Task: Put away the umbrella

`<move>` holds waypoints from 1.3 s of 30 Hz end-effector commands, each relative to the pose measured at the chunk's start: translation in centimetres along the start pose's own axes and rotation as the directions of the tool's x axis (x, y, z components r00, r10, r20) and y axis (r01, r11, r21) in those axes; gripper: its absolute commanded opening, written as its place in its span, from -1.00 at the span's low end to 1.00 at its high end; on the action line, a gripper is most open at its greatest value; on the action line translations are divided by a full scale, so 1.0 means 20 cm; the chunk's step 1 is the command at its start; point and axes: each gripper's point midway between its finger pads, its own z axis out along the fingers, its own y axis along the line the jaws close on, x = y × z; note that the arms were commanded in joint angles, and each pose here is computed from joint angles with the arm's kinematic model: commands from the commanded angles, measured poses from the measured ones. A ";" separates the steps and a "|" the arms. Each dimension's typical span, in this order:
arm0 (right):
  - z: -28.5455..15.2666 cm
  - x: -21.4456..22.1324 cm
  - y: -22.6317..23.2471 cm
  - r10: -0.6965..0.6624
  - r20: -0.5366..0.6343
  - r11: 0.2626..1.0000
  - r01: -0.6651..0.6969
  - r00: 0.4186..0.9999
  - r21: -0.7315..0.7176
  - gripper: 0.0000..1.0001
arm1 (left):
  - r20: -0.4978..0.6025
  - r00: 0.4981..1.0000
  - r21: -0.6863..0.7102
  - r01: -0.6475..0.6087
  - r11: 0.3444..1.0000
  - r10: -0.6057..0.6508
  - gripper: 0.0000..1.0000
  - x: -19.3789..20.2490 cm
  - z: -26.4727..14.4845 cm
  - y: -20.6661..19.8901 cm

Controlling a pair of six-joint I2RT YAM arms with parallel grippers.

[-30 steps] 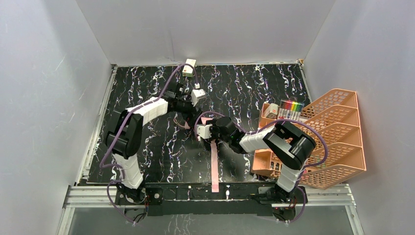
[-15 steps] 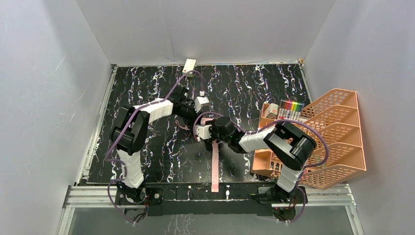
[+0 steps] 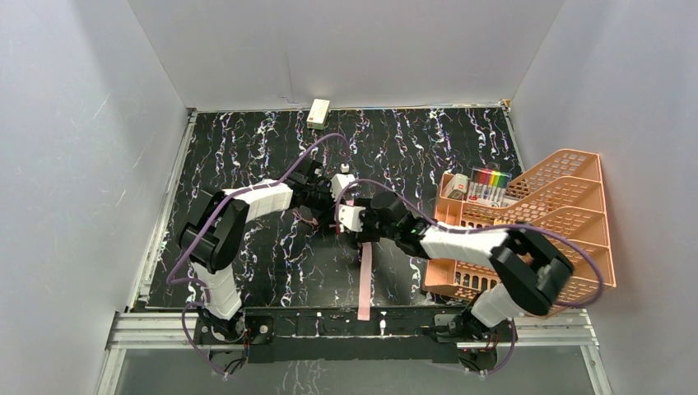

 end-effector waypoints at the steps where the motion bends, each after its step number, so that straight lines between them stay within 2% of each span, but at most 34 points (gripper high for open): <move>1: -0.19 -0.10 0.06 0.187 0.077 0.982 -0.184 0.979 -0.049 0.42 | -0.084 0.996 -0.137 -0.029 0.990 0.018 -0.99 0.11 -0.04 0.11; 4: -0.32 -0.16 0.04 0.276 0.143 0.961 -0.276 0.951 -0.021 0.41 | -0.086 0.996 -0.138 -0.029 0.990 0.017 -1.00 0.11 -0.03 0.11; 8: -0.45 -0.13 -0.04 0.445 0.174 0.884 -0.462 0.878 0.071 0.40 | -0.092 0.995 -0.139 -0.041 0.989 0.028 -1.00 0.11 -0.02 0.09; 10: -0.48 -0.08 -0.09 0.539 0.175 0.824 -0.559 0.824 0.091 0.41 | -0.097 0.995 -0.139 -0.052 0.989 0.039 -1.00 0.11 -0.01 0.08; 15: -0.51 0.06 -0.31 0.759 0.172 0.629 -0.775 0.628 0.056 0.41 | -0.117 0.990 -0.165 -0.100 0.981 0.082 -1.00 0.11 0.01 0.05; 18: -0.49 0.09 -0.44 0.798 0.187 0.582 -0.813 0.574 0.011 0.42 | -0.127 0.982 -0.210 -0.164 0.964 0.140 -1.00 0.10 0.00 0.05; 23: -0.40 0.06 -0.58 0.800 0.180 0.590 -0.805 0.573 -0.060 0.51 | -0.159 0.953 -0.300 -0.296 0.907 0.258 -1.00 0.12 -0.02 0.05; 27: -0.29 0.02 -0.63 0.787 0.168 0.615 -0.775 0.594 -0.145 0.58 | -0.153 0.930 -0.336 -0.367 0.867 0.334 -1.00 0.09 -0.04 0.02; 33: -0.14 0.02 -0.64 0.742 0.065 0.655 -0.701 0.667 -0.282 0.75 | -0.194 0.895 -0.369 -0.446 0.816 0.402 -1.00 0.08 -0.02 -0.01; 39: -0.03 0.04 -0.49 0.682 -0.058 0.641 -0.633 0.729 -0.434 0.84 | -0.245 0.856 -0.388 -0.517 0.763 0.455 -1.00 0.11 0.01 -0.02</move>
